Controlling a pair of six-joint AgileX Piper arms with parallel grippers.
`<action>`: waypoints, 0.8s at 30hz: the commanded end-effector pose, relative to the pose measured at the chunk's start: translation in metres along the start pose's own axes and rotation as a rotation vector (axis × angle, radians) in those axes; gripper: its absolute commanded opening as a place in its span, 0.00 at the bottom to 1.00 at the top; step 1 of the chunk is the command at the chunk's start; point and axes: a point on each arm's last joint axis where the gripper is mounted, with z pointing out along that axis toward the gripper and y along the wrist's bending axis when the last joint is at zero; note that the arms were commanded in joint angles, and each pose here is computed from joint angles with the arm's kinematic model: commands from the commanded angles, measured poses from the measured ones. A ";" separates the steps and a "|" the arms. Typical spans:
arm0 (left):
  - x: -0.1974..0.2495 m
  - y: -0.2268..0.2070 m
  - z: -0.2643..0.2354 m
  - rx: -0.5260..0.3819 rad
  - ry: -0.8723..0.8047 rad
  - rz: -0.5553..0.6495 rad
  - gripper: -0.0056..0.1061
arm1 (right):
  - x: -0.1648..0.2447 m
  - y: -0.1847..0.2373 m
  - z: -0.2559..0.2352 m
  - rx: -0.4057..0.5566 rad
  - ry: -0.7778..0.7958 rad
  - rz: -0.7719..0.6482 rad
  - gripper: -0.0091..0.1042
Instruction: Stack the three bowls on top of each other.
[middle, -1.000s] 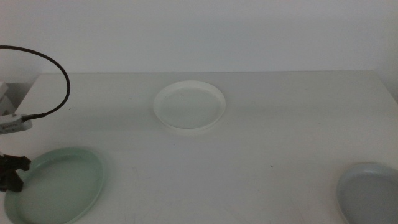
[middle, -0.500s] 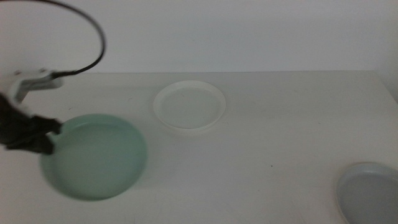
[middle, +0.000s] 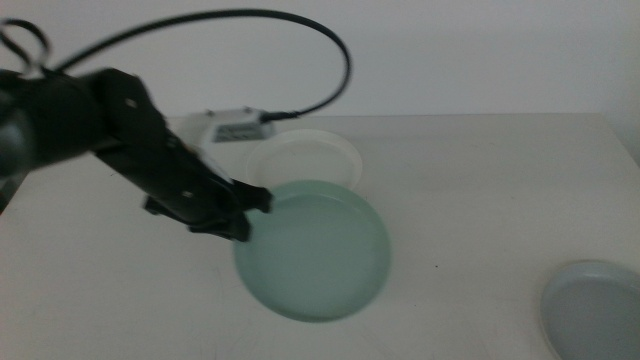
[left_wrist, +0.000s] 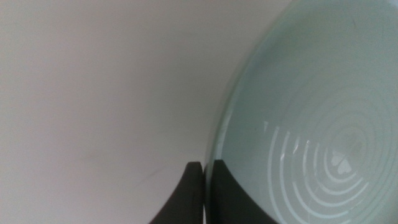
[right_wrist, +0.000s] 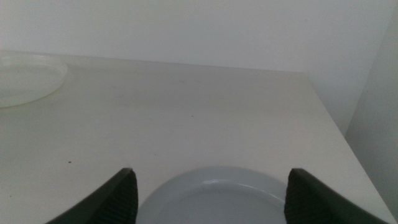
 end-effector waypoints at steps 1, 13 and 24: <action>-0.011 -0.022 -0.005 0.063 -0.099 -0.018 0.05 | -0.010 -0.001 -0.003 0.020 -0.105 -0.015 0.61; -0.007 -0.045 0.053 0.090 -0.069 -0.022 0.05 | -0.010 -0.001 -0.003 0.020 -0.105 -0.015 0.61; -0.004 -0.039 0.071 0.067 -0.027 -0.023 0.22 | -0.010 -0.001 -0.003 0.020 -0.105 -0.015 0.61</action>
